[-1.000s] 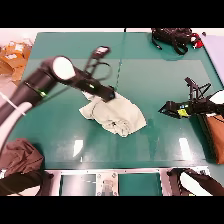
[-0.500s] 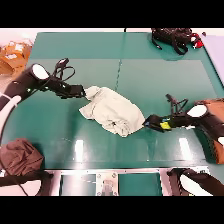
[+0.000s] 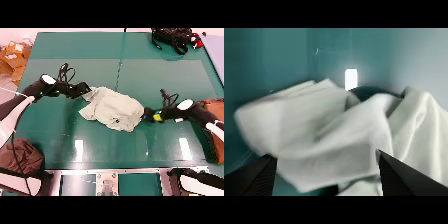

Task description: Fold the shirts.

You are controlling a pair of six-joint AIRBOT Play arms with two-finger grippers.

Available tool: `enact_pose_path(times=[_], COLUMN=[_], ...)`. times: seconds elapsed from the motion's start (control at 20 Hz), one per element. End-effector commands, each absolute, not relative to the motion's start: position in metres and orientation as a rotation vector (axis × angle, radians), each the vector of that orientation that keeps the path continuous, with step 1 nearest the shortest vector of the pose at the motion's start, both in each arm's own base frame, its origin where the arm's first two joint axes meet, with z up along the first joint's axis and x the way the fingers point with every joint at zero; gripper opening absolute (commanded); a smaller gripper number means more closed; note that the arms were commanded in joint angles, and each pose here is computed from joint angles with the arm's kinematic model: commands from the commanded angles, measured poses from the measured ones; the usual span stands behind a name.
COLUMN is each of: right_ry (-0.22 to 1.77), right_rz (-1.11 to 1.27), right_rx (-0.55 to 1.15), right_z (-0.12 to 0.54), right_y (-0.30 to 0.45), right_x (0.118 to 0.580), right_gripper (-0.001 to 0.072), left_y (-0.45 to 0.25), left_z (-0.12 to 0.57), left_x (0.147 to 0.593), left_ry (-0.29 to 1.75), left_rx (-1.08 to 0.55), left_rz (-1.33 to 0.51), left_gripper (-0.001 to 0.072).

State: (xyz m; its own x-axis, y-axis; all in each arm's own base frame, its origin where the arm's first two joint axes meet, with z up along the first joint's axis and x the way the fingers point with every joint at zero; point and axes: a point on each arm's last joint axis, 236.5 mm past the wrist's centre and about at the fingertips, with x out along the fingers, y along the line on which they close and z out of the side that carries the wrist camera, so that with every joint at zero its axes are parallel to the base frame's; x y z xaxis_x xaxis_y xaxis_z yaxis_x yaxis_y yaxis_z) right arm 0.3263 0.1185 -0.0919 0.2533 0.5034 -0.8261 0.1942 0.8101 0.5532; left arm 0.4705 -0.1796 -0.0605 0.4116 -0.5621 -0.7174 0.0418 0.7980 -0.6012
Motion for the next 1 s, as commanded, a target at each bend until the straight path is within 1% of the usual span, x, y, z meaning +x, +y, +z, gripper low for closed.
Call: enact_pose_path(times=[0.0, 0.1, 0.25, 0.3, 0.35, 0.45, 0.6, 0.7, 0.85, 0.95], right_ry=[1.178, 1.143, 1.198, 1.213, 1.235, 1.264, 1.26, 1.258, 1.241, 1.231], right_rz=[0.139, 0.107, 0.152, 0.166, 0.18, 0.202, 0.226, 0.228, 0.234, 0.221], right_rx=[0.631, 0.668, 0.672, 0.671, 0.667, 0.657, 0.631, 0.627, 0.606, 0.624], right_z=[-0.065, -0.052, -0.057, -0.063, -0.07, -0.078, -0.078, -0.077, -0.075, -0.07], right_y=[0.053, 0.021, 0.023, 0.029, 0.038, 0.051, 0.057, 0.057, 0.049, 0.038], right_x=[0.383, 0.407, 0.416, 0.416, 0.414, 0.412, 0.413, 0.413, 0.416, 0.419], right_gripper=[0.0013, 0.0014, 0.0014, 0.0013, 0.0014, 0.0013, 0.0013, 0.0013, 0.0013, 0.0013], left_y=[-0.183, -0.184, -0.192, -0.199, -0.208, -0.226, -0.233, -0.231, -0.233, -0.232], left_z=[-0.063, -0.064, -0.064, -0.066, -0.069, -0.081, -0.085, -0.084, -0.075, -0.064], left_x=[0.473, 0.469, 0.464, 0.462, 0.458, 0.454, 0.462, 0.466, 0.467, 0.467], left_ry=[1.086, 1.098, 1.113, 1.119, 1.128, 1.135, 1.096, 1.079, 1.08, 1.08], left_rx=[-0.572, -0.573, -0.57, -0.56, -0.549, -0.517, -0.51, -0.497, -0.429, -0.333], left_rz=[-0.412, -0.42, -0.439, -0.45, -0.462, -0.477, -0.453, -0.452, -0.495, -0.538], left_gripper=[0.0719, 0.0718, 0.0716, 0.0595, 0.0363, 0.0373, 0.0365, 0.002, 0.0019, 0.002])
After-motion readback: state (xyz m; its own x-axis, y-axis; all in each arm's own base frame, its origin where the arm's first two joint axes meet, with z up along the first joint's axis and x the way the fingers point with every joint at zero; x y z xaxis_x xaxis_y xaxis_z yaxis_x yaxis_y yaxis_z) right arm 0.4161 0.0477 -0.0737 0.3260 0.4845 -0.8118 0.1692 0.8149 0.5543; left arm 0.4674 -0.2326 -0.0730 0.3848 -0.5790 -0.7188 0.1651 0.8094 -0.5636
